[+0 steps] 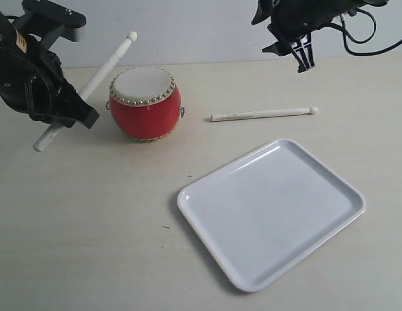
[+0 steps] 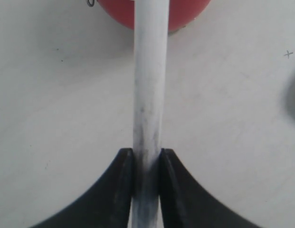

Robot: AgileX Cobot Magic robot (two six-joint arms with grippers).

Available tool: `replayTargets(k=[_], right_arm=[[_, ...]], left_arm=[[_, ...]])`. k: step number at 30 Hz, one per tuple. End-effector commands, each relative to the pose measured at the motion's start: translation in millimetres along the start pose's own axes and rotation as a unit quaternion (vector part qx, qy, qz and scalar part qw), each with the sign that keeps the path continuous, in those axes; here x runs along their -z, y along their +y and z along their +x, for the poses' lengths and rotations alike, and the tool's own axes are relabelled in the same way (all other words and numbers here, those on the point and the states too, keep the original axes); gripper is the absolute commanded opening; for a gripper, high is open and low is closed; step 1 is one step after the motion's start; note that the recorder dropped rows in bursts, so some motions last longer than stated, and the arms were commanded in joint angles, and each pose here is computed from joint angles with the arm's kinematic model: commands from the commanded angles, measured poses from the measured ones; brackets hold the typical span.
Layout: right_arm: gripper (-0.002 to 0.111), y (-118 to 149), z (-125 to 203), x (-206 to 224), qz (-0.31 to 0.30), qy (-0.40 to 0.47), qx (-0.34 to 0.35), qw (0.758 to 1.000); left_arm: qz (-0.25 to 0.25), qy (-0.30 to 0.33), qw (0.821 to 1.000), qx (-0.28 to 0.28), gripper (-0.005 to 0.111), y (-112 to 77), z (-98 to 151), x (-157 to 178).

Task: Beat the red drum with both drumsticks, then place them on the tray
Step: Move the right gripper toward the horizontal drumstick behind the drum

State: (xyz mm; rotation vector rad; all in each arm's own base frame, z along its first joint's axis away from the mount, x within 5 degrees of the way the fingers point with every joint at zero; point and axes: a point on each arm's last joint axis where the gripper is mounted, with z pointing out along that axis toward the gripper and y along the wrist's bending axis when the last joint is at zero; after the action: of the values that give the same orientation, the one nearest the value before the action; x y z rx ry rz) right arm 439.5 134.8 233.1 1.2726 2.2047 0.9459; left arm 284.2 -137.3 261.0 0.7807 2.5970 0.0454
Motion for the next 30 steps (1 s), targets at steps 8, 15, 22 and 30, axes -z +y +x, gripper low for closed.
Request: replayTargets(k=[8,15,22,30], right_arm=[[0.051,-16,4,-7,0.073,0.028,-0.095,0.992],[0.051,-20,2,-7,0.093,0.018,-0.063,0.994],[0.051,-28,9,-7,0.144,0.015,-0.138,0.98],[0.051,-31,32,-12,0.171,-0.034,-0.196,0.965]], left_arm=[[-0.003,-0.01,1.0,0.0,0.0,1.5,-1,1],[-0.003,-0.01,1.0,0.0,0.0,1.5,-1,1],[-0.003,-0.01,1.0,0.0,0.0,1.5,-1,1],[-0.003,-0.01,1.0,0.0,0.0,1.5,-1,1]])
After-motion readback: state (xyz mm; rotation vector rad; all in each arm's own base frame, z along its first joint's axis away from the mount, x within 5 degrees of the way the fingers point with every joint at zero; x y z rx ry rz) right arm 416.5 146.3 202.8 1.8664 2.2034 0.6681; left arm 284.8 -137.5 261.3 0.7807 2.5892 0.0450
